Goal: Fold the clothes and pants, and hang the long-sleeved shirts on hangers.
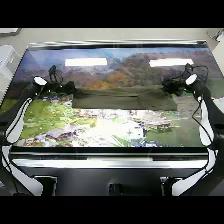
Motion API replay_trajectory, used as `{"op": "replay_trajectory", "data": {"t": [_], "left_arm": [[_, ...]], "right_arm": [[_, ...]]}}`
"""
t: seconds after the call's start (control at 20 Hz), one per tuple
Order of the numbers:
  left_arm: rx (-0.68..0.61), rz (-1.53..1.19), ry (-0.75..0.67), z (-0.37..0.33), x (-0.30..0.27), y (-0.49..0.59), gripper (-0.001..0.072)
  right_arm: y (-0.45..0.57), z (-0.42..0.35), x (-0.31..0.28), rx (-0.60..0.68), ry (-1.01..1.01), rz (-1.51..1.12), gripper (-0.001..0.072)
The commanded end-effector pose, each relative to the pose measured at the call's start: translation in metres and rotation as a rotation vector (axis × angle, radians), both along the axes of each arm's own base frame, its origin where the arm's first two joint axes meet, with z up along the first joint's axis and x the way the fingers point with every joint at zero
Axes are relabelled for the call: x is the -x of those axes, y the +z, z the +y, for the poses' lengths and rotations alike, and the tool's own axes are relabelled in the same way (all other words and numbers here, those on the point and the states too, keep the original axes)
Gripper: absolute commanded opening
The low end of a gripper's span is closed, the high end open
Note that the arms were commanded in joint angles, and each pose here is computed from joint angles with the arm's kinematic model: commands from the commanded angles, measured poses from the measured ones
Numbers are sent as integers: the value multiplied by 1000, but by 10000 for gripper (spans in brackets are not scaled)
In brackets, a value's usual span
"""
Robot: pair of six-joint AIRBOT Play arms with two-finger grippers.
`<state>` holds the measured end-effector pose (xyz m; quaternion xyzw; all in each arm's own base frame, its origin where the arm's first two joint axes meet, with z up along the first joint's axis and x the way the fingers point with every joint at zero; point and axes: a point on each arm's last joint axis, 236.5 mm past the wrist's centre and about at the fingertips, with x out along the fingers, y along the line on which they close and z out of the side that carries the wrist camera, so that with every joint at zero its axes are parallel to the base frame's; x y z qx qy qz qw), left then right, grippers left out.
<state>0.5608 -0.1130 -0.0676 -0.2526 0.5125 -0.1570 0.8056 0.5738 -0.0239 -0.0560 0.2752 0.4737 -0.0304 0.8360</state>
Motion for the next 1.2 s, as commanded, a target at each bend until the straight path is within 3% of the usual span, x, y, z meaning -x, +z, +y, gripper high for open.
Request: {"op": "replay_trajectory", "data": {"t": [0.0, 0.05, 0.1, 0.15, 0.25, 0.35, 0.6, 0.8, 1.0, 1.15], "left_arm": [[-44, 75, -58, -3, 19, -15, 69], [-40, 85, -54, -3, 21, -15, 240], [-34, 96, -46, -3, 22, -15, 616], [-30, 99, -35, -2, 21, -14, 704], [-25, 86, -28, 1, 19, -1, 704], [-47, 58, -46, 10, 17, 23, 704], [-290, 13, 44, 67, 24, 102, 704], [-301, 5, 41, 62, 49, 147, 705], [-305, 50, -6, 53, 72, 155, 705], [-302, 66, -19, 49, 77, 154, 705]], "right_arm": [[-16, 2, 0, -22, -11, 24, 57], [-16, 2, 0, -28, -21, 27, 174], [-16, 2, 2, -48, -42, 41, 249], [-16, 3, 5, -70, -59, 57, 279], [-3, 0, 13, -115, -87, 84, 410], [26, -15, 22, -120, -89, 83, 483], [88, -96, 35, -146, -211, 40, 500], [47, -105, 41, -236, -154, 93, 667], [9, -71, 39, -376, -14, 120, 681], [-7, -68, 36, -395, 4, 120, 681]]}}
